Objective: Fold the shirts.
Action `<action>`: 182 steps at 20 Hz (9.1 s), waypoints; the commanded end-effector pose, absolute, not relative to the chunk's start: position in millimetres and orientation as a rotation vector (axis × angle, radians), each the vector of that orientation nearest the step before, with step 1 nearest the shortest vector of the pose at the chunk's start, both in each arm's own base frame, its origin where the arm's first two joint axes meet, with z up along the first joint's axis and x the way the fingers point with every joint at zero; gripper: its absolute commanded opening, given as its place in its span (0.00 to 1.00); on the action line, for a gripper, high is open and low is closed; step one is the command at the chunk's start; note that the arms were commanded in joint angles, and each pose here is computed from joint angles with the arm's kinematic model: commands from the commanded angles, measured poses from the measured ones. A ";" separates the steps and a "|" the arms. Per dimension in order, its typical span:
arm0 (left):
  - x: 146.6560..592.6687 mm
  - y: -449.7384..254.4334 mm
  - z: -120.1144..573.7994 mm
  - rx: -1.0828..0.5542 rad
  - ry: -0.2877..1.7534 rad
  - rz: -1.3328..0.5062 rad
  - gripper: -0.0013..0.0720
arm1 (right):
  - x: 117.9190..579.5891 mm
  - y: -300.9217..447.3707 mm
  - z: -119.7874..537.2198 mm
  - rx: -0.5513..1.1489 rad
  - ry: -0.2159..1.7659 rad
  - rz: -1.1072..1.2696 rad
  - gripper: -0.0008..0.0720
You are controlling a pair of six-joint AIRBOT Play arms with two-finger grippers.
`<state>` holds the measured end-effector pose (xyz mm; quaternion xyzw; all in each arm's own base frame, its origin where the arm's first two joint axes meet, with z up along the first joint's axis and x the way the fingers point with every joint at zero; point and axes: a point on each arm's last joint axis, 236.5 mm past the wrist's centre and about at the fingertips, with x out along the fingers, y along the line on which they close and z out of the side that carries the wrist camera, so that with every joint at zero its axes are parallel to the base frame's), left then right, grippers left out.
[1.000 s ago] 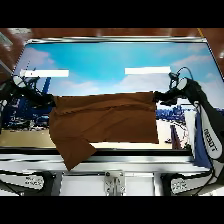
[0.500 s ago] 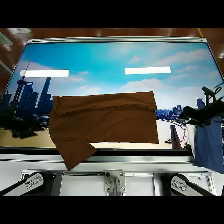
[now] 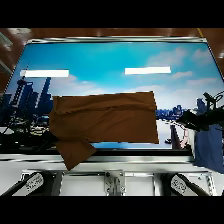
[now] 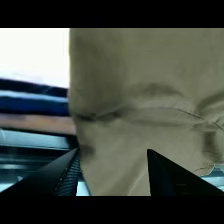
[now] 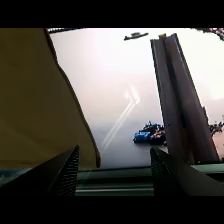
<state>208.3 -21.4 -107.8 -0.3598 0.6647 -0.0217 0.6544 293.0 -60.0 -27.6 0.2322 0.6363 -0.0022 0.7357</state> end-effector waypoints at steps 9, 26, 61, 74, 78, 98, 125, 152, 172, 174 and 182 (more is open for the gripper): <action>209.8 -37.5 -117.6 -0.732 1.513 -0.127 0.07 | 260.4 -47.6 -62.4 0.578 1.504 -0.034 0.93; 238.7 -29.4 -84.3 -0.690 1.461 -0.178 0.06 | 236.9 59.2 -137.7 0.618 1.700 0.174 0.14; 440.0 49.0 -36.9 -0.774 1.459 -0.214 0.93 | 490.8 -3.9 -70.8 0.521 1.269 0.038 0.94; 431.8 -16.6 -3.6 -0.670 1.501 -0.365 0.92 | 501.1 74.3 -112.0 0.793 1.322 0.207 0.12; 459.4 -83.2 20.6 -0.717 1.377 -0.528 0.12 | 517.0 80.3 -46.7 0.740 1.167 0.308 0.10; 409.0 -462.0 -32.5 -0.849 1.290 -0.955 0.06 | 363.8 125.5 222.4 0.557 0.960 0.413 0.10; 454.8 -31.3 186.6 -0.333 0.867 -0.367 0.06 | 432.0 421.1 57.5 0.755 1.167 0.805 0.79; 467.1 -77.7 231.8 -0.451 0.707 -0.535 0.06 | 457.3 234.6 -24.6 0.478 1.374 0.556 0.10; 435.9 -61.5 274.8 -0.446 0.635 -0.535 0.06 | 200.9 -222.2 122.6 0.648 1.423 -0.555 0.10; 433.9 -57.8 278.8 -0.444 0.624 -0.526 0.06 | 201.8 -224.1 114.7 0.665 1.418 -0.553 0.10; 433.3 -58.3 276.3 -0.444 0.634 -0.529 0.06 | 412.5 -199.0 263.1 0.548 0.539 -0.211 0.09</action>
